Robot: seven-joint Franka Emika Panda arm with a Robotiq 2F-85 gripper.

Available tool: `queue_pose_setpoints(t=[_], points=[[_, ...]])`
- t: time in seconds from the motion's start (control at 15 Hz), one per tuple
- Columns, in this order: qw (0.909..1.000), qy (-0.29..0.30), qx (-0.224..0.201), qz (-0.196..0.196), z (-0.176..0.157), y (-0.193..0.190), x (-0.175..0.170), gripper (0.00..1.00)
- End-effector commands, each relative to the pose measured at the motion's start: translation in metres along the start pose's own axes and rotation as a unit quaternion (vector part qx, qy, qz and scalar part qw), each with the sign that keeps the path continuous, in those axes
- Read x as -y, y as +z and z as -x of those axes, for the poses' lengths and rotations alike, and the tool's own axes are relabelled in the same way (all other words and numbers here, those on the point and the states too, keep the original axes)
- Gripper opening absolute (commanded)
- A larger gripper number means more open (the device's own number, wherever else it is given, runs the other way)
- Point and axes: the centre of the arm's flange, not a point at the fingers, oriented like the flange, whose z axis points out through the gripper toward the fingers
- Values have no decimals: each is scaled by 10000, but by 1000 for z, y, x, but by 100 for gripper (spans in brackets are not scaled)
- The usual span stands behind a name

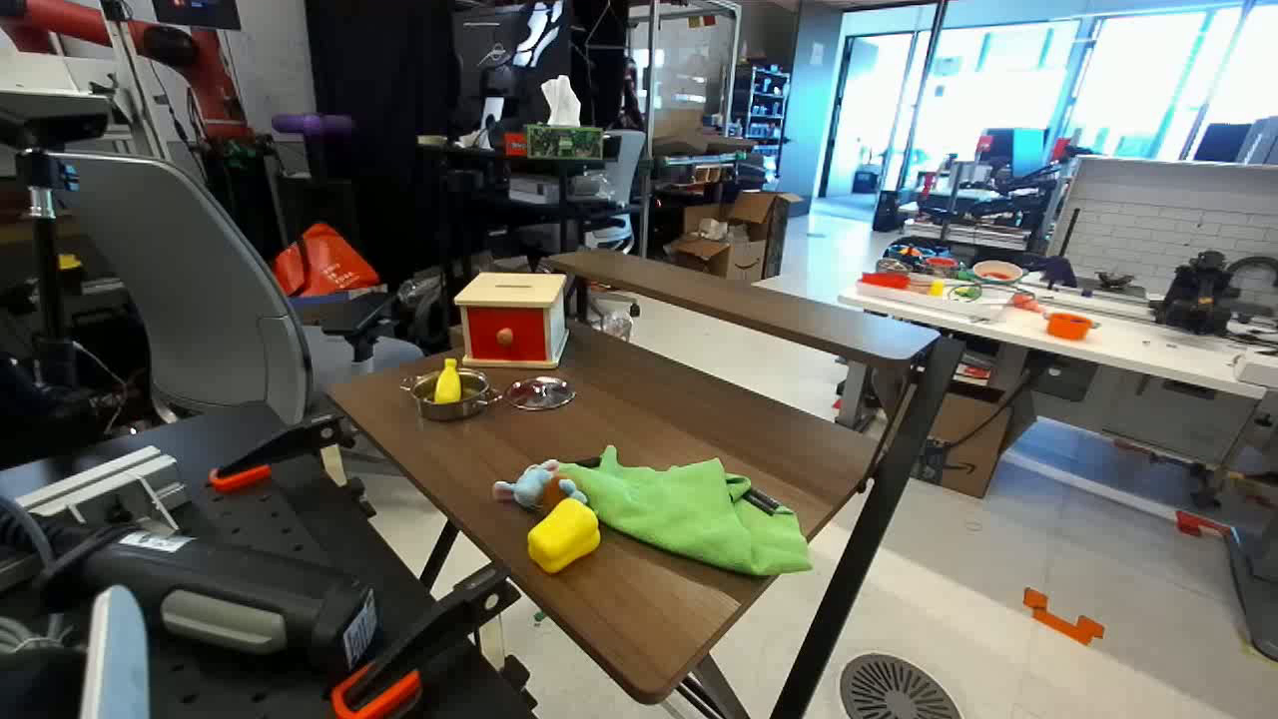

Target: Slide the green cloth to the left

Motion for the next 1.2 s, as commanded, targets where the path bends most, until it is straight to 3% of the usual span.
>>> queue_pose_setpoints(t=[0.0, 0.4, 0.8, 1.13], points=[[10000, 0, -4, 1, 0, 0, 0, 100], [10000, 0, -7, 1, 0, 0, 0, 100], [9992, 23, -357, 201, -67, 53, -23, 100], [9947, 147, -1018, -69, -140, 130, -57, 100]])
